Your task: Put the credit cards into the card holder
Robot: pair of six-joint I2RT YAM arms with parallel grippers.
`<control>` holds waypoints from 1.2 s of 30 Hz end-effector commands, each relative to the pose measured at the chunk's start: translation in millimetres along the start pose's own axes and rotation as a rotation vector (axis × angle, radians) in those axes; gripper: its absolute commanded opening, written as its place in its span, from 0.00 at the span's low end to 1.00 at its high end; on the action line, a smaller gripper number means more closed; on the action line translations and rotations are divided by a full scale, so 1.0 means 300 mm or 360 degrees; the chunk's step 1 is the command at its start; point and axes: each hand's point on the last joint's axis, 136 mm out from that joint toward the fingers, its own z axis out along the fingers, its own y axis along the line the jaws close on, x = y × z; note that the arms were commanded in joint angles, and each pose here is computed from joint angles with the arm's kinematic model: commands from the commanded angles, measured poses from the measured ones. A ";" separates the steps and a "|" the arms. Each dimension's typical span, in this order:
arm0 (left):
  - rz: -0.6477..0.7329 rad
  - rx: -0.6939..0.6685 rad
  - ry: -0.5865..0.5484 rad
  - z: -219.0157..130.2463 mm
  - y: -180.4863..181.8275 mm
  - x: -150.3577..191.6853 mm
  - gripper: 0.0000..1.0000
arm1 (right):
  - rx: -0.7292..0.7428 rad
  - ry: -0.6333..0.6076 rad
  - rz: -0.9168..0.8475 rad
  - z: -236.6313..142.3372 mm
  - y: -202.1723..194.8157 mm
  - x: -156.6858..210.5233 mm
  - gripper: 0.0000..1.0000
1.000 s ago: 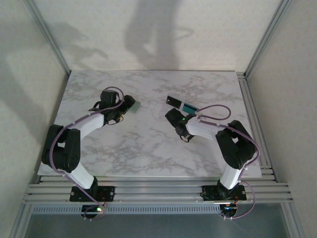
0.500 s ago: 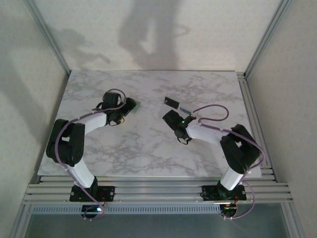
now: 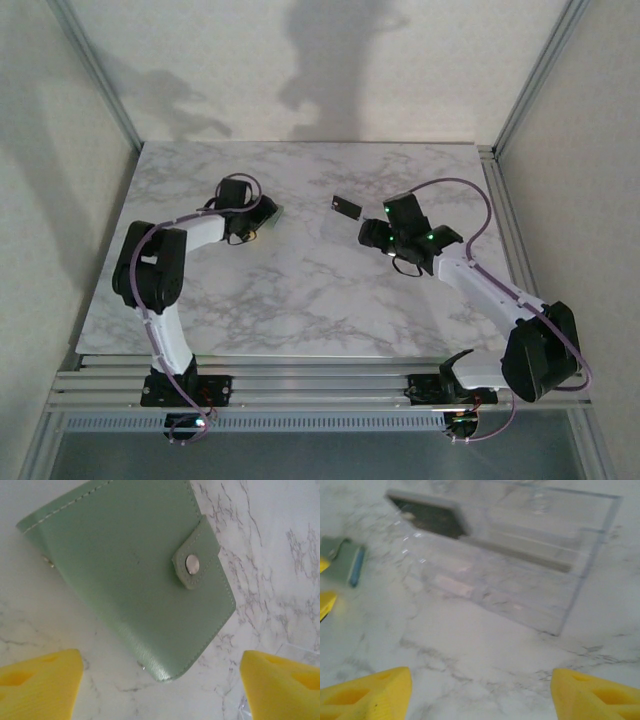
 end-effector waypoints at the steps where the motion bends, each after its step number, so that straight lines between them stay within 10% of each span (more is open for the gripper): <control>1: 0.0015 -0.0092 0.0001 0.036 0.018 -0.009 0.72 | -0.0246 0.0067 -0.0209 -0.019 0.113 -0.004 0.70; 15: 0.0116 -0.0253 -0.0042 0.077 0.071 -0.039 0.00 | -0.0368 0.0089 -0.0205 0.025 0.188 -0.036 0.65; 27: 0.0235 -0.0170 0.0071 -0.074 0.074 0.054 0.00 | -0.0546 0.0255 -0.0440 0.129 0.396 0.006 0.66; 36: 0.0233 -0.0060 0.0413 -0.244 0.193 0.352 0.00 | -0.0695 0.0496 -0.0538 0.264 0.624 0.151 0.63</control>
